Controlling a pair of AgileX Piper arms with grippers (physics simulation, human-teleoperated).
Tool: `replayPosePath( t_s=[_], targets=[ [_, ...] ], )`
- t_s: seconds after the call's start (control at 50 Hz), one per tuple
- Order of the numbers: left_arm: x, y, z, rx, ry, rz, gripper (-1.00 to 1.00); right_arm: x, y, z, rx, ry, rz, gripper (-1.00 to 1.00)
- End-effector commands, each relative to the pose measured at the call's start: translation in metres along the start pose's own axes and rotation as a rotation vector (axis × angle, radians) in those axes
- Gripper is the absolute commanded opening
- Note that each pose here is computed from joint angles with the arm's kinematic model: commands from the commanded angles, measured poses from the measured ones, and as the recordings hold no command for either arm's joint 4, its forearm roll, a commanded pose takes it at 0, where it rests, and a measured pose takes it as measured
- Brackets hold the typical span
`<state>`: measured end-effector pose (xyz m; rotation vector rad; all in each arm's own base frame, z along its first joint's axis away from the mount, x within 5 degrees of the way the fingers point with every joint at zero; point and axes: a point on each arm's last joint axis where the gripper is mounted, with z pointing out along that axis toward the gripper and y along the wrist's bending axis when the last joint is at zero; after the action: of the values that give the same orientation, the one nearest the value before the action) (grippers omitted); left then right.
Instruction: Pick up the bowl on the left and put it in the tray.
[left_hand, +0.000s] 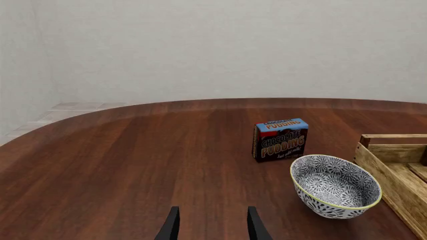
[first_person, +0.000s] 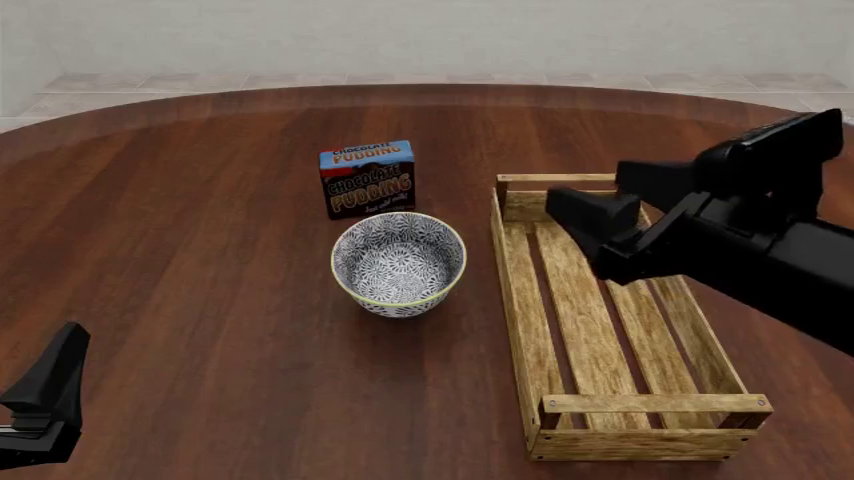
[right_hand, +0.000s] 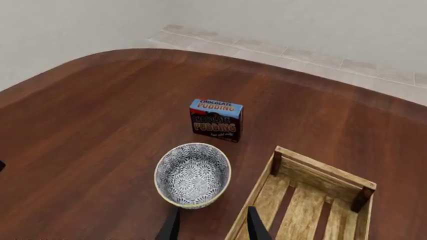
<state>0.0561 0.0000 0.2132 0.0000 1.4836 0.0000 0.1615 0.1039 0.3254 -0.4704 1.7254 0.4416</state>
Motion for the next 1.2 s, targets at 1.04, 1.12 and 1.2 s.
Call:
replayPosePath(
  t_s=[1.04, 1.12, 1.2],
  targets=[
    [0.000, 0.000, 0.000, 0.000, 0.000, 0.000, 1.00, -0.026, 0.033, 0.024, -0.135, 0.091, 0.022, 1.00],
    [0.000, 0.000, 0.000, 0.000, 0.000, 0.000, 1.00, -0.023, 0.033, 0.030, -0.128, 0.101, 0.036, 1.00],
    [0.000, 0.000, 0.000, 0.000, 0.000, 0.000, 1.00, -0.019, 0.032, 0.038, -0.121, 0.110, 0.040, 1.00]
  ],
)
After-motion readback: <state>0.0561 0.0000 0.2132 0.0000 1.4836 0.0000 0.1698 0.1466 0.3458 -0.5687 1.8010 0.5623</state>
